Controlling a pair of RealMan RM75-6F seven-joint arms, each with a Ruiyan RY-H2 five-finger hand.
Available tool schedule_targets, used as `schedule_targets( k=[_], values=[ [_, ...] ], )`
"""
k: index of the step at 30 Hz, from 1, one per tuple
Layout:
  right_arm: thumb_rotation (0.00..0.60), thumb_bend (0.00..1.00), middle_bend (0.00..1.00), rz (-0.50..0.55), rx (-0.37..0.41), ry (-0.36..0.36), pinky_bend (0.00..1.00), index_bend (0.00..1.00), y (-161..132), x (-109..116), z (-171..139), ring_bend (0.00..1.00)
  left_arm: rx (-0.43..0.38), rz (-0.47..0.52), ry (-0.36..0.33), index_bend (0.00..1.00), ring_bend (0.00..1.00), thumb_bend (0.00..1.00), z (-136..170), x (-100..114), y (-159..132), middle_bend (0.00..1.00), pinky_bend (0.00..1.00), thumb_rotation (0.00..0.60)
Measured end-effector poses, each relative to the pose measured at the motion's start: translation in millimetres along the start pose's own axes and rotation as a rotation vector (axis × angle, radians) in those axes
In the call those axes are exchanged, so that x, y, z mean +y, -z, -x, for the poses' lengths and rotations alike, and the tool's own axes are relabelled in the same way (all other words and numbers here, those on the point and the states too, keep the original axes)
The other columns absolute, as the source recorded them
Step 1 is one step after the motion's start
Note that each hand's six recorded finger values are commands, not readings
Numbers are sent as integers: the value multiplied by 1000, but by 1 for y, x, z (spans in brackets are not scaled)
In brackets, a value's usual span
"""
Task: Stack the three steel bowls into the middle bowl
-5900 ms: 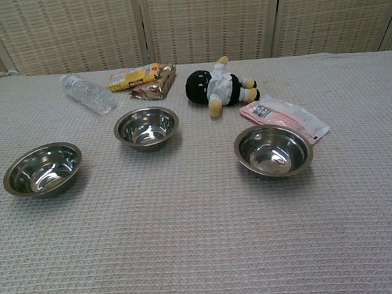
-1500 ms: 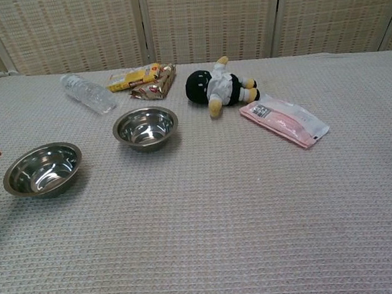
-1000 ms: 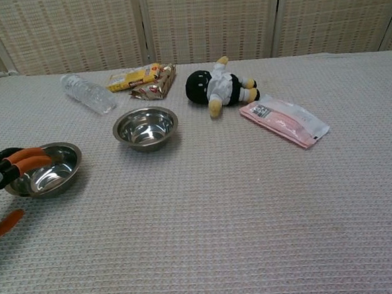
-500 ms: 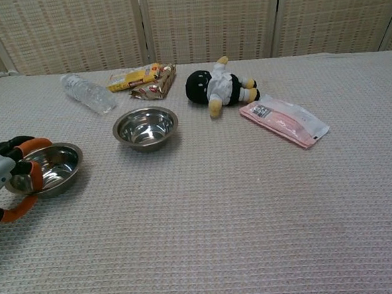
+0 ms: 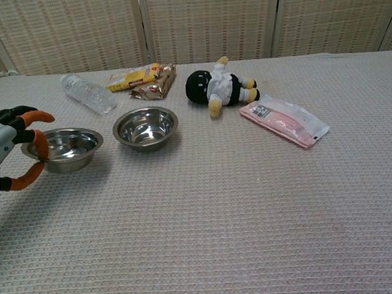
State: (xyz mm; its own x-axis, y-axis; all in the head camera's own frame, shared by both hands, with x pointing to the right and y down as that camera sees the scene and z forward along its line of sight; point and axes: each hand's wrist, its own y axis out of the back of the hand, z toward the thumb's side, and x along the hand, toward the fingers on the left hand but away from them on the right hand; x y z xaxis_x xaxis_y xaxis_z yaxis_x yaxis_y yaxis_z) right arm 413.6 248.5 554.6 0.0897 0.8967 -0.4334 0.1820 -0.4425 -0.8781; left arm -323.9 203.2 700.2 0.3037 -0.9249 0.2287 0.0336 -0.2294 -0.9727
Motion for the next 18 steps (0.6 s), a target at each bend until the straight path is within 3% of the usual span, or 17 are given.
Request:
schedule_targets(
  k=[4,8,12,18],
  values=[
    [600,198,0,5,-12,-1,0,0,3,2,1,0,12,25,-79,665,94,451,-26,16,-2,165,145,600],
    [600,197,0,5,-24,-4,0,0,6,2,4,0,11,66,-114,665,98,450,-46,25,-12,167,145,600],
    [600,197,0,6,-31,-17,0,0,8,0,5,0,-21,87,-108,656,98,450,-63,25,-34,167,145,600],
    [600,197,0,15,-33,-31,0,0,9,1,6,0,-75,71,-59,624,98,450,-81,9,-70,167,145,600]
  ],
)
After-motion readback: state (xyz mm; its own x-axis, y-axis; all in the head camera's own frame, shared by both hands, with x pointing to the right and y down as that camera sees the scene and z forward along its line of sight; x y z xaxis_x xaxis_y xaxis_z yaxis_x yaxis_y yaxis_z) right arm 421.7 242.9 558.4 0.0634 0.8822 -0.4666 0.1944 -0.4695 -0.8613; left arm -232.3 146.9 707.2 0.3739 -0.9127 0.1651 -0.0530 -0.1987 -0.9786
